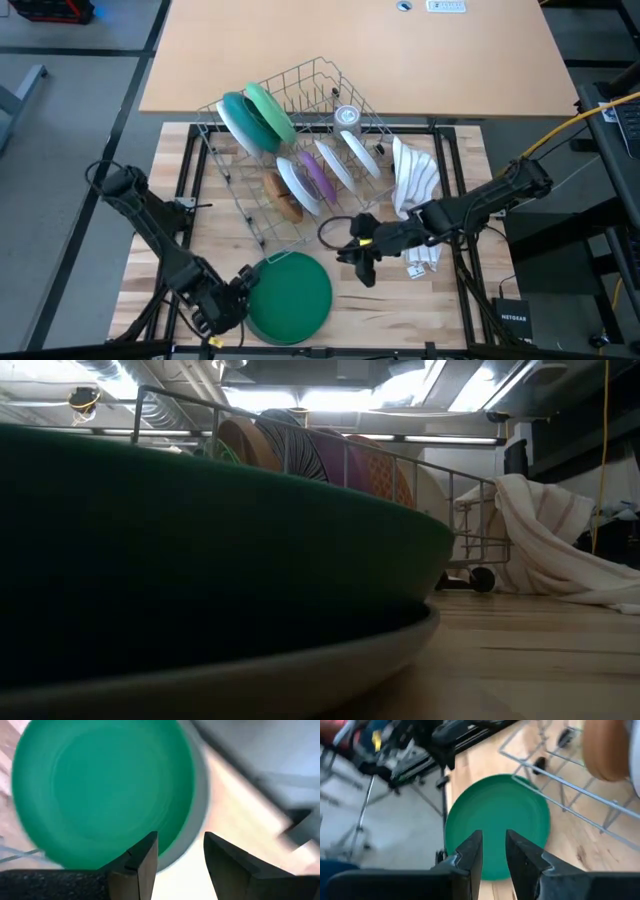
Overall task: Sort dishes
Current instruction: Put the green plate into the dish rack
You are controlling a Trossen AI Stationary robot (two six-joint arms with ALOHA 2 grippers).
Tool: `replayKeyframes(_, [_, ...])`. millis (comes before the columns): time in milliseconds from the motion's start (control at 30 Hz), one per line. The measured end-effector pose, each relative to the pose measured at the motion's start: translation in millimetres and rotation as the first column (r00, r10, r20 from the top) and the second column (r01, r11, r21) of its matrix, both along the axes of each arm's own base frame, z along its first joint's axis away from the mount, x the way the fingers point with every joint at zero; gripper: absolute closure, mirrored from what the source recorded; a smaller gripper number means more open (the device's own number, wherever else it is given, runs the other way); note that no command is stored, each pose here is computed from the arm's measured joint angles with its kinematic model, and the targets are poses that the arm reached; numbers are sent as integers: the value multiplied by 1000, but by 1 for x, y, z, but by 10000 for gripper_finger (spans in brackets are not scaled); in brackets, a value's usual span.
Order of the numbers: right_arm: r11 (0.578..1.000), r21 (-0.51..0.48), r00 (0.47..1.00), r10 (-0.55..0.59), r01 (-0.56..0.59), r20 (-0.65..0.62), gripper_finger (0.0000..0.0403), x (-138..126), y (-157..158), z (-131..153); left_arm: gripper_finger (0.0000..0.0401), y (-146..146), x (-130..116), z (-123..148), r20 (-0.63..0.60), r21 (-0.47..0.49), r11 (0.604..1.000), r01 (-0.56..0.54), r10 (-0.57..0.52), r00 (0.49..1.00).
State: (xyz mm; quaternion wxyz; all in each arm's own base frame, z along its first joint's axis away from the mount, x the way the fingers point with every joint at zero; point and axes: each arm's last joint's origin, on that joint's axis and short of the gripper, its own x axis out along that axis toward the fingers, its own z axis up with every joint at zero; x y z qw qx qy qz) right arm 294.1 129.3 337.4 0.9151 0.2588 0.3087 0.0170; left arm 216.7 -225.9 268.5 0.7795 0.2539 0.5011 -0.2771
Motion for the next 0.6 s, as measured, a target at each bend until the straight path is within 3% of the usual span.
replayKeyframes(133, [988, 90, 992, -120, 123, -33, 316, 1, -2, -13, 253, -3, 2, -18, -37, 138, 986, 90, -86, 996])
replayKeyframes(333, [970, 121, 977, -209, 212, -38, 316, 1, -4, -18, 253, -14, 12, -45, -83, 206, 960, 192, -178, 980])
replayKeyframes(600, [967, 130, 976, -218, 220, -26, 316, 2, -4, -17, 253, -23, 20, -74, -143, 257, 930, 261, -231, 963])
